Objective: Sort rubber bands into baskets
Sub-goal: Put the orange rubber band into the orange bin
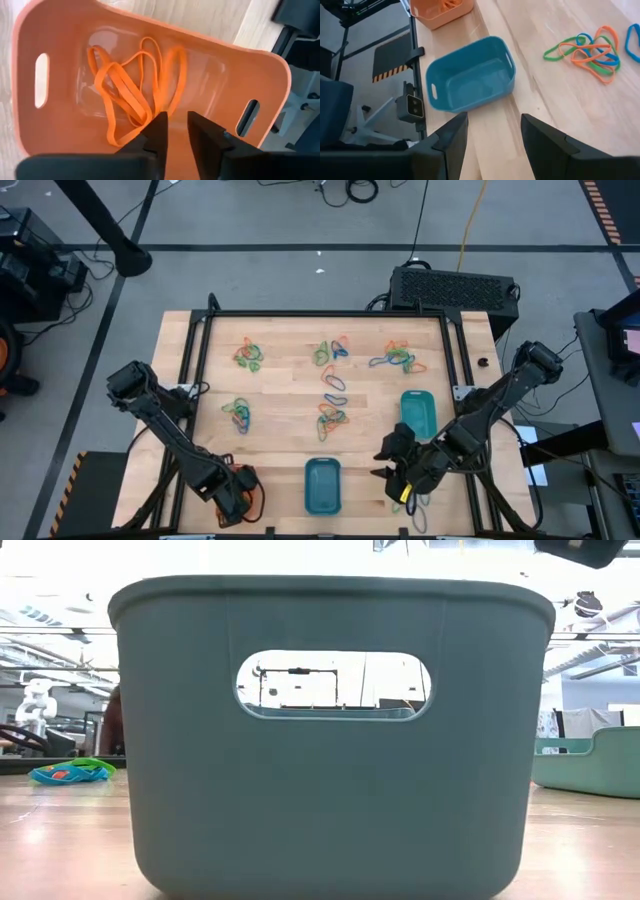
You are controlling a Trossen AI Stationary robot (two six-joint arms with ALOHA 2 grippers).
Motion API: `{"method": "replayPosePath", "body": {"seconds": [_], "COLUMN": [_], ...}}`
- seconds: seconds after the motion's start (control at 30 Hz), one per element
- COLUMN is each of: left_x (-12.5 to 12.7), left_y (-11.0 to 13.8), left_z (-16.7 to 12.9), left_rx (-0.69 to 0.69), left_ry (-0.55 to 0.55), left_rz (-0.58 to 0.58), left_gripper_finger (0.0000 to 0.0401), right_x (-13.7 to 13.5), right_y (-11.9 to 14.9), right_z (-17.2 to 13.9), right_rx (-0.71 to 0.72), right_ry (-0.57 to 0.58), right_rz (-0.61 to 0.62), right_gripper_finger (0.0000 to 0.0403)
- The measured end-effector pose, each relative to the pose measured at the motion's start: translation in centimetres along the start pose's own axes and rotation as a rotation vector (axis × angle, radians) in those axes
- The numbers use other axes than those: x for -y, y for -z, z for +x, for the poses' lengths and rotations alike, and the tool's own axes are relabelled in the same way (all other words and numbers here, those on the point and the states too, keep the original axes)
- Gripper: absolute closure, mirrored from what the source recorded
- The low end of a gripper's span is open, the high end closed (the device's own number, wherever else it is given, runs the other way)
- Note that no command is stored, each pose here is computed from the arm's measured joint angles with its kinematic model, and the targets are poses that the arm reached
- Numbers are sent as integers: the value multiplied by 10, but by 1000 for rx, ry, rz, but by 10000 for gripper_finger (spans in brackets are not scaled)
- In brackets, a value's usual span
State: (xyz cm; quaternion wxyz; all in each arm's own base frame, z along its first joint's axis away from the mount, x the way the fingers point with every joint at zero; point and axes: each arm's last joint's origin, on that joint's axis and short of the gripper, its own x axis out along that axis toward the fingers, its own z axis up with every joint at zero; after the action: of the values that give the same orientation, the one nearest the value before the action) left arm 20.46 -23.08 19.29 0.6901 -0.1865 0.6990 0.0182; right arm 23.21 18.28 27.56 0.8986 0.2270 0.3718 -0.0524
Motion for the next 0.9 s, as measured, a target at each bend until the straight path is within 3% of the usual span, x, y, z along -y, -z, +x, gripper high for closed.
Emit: {"method": "replayPosePath", "body": {"seconds": [0.17,0.3,0.47,0.63,0.8,0.9], "left_x": [-2,-7,-21,-45,-78,-97], "left_y": [-4,-7,-5,-6,-27,-45], "left_z": [-5,-26,-73,-118,-122,-112], "left_rx": [-12,21,331,762,890,935], "left_ry": [24,86,100,-35,-163,-140], "left_rz": [-16,-11,37,97,120,118], "left_gripper_finger": [282,277,277,277,277,276], "right_x": [4,8,19,43,82,113], "right_y": [-5,-11,-24,-49,-81,-95], "right_z": [2,5,12,22,30,30], "right_rx": [8,16,33,78,121,62], "right_ry": [14,30,68,145,254,307], "right_rz": [-13,-8,-11,111,249,330], "right_gripper_finger": [227,227,229,240,251,254]}}
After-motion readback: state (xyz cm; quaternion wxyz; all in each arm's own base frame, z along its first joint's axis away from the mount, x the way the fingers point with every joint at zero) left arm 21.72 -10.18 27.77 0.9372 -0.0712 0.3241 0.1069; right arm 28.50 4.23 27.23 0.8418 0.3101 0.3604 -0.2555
